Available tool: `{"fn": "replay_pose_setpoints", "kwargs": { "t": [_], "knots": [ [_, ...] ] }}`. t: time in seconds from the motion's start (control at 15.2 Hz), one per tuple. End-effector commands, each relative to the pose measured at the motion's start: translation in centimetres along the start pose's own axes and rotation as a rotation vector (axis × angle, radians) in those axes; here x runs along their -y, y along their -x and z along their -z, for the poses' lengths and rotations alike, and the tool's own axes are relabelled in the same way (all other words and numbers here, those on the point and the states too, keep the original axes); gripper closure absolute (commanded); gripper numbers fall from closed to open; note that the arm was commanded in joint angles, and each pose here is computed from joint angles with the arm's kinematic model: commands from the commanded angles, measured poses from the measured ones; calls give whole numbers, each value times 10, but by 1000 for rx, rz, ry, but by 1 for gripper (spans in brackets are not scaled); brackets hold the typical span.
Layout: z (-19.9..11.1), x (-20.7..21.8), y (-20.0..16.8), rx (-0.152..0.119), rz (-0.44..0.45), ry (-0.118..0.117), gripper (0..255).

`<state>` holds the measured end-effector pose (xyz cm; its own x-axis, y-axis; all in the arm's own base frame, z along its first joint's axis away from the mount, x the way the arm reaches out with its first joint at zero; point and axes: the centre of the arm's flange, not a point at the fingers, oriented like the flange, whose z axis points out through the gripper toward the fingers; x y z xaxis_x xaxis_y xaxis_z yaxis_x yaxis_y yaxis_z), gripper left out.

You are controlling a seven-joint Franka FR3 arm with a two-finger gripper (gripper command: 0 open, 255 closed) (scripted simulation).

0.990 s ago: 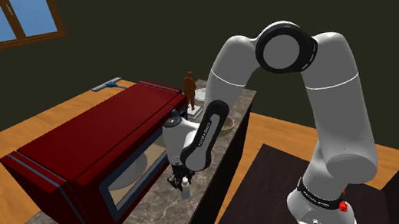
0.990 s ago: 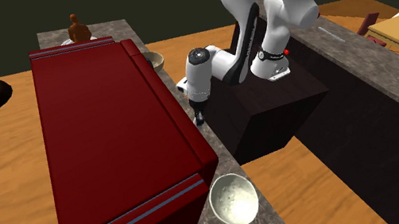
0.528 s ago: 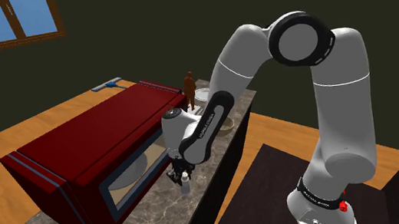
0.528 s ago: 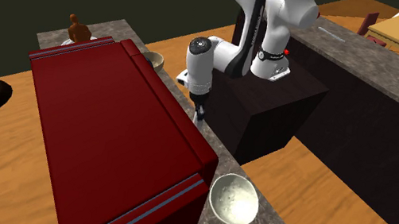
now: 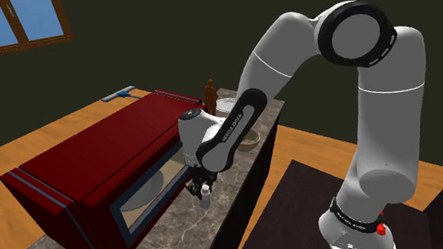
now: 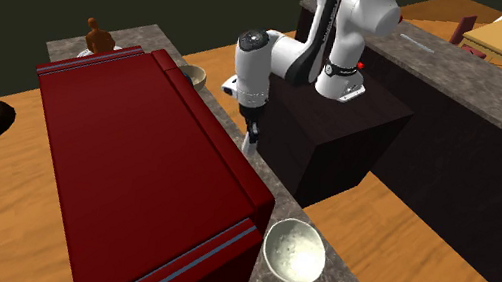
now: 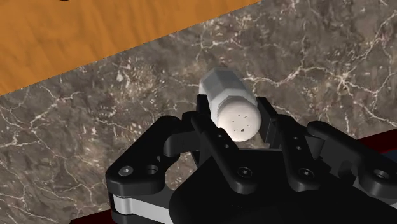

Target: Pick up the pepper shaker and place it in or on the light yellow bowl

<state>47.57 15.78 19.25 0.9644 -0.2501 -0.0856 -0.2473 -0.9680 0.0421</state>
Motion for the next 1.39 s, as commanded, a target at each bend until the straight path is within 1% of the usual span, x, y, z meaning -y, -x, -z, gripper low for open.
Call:
{"fn": "replay_pose_setpoints", "kwargs": {
  "t": [0.0, 0.86, 1.32],
  "knots": [
    [11, 0, 0, 0, 0, 0, 255],
    [77, -3, 6, 0, 0, 0, 255],
    [85, 87, 23, 0, 0, 0, 255]
  ]
}}
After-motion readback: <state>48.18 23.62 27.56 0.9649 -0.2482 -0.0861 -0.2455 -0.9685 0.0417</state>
